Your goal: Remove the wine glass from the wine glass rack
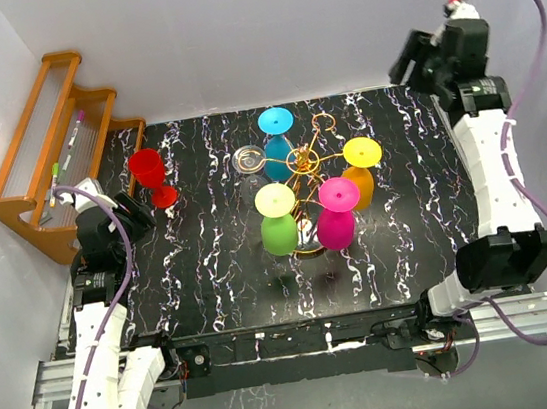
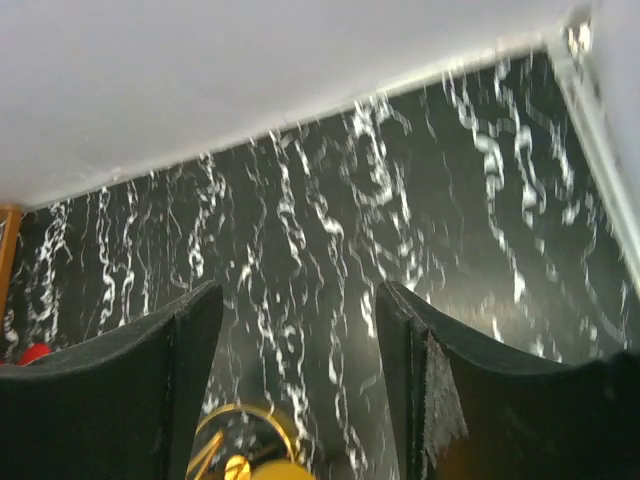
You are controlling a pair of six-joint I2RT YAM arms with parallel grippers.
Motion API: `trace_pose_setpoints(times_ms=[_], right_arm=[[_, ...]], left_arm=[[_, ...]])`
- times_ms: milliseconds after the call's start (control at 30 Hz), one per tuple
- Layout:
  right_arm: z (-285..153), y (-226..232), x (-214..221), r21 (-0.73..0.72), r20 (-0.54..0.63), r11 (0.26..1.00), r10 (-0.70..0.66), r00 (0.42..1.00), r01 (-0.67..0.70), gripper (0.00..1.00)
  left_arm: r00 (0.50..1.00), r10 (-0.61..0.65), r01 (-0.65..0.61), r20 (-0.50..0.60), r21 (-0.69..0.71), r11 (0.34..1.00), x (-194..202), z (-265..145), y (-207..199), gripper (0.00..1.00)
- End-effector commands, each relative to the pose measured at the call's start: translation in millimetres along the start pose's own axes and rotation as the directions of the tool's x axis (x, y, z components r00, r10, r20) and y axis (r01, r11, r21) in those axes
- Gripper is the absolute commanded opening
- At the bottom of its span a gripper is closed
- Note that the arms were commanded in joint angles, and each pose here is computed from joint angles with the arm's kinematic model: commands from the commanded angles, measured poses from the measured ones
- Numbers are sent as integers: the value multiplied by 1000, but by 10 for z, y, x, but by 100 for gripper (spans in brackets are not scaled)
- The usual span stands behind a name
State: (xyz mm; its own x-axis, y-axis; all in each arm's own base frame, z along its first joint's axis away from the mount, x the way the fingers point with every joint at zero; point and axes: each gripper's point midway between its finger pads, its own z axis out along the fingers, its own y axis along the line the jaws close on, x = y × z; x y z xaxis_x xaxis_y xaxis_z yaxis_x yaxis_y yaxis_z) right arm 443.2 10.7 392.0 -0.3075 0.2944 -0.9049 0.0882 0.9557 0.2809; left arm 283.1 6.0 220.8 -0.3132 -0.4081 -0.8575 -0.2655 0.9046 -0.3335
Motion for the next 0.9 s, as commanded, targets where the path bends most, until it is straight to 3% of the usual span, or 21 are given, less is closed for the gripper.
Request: trace_pose_setpoints(times_ms=[0, 133, 367, 567, 867], right_arm=[[-414, -40, 65, -134, -58, 964, 222, 973, -228, 67], [-633, -179, 320, -141, -113, 930, 326, 938, -340, 72], [-1053, 108, 874, -322, -245, 797, 451, 858, -511, 67], [-1323, 308, 1000, -418, -297, 735, 445, 845, -534, 63], [-1460, 398, 1123, -481, -319, 704, 414, 852, -522, 57]], left_arm=[[999, 6, -7, 31, 46, 999, -71, -34, -76, 54], [1000, 7, -8, 25, 45, 999, -54, -49, -69, 54], [1000, 2, -3, 18, 48, 999, -32, -54, -72, 54], [1000, -2, 1, 16, 61, 998, -24, -54, -94, 54], [1000, -4, 3, 14, 62, 998, -18, -65, -93, 54]])
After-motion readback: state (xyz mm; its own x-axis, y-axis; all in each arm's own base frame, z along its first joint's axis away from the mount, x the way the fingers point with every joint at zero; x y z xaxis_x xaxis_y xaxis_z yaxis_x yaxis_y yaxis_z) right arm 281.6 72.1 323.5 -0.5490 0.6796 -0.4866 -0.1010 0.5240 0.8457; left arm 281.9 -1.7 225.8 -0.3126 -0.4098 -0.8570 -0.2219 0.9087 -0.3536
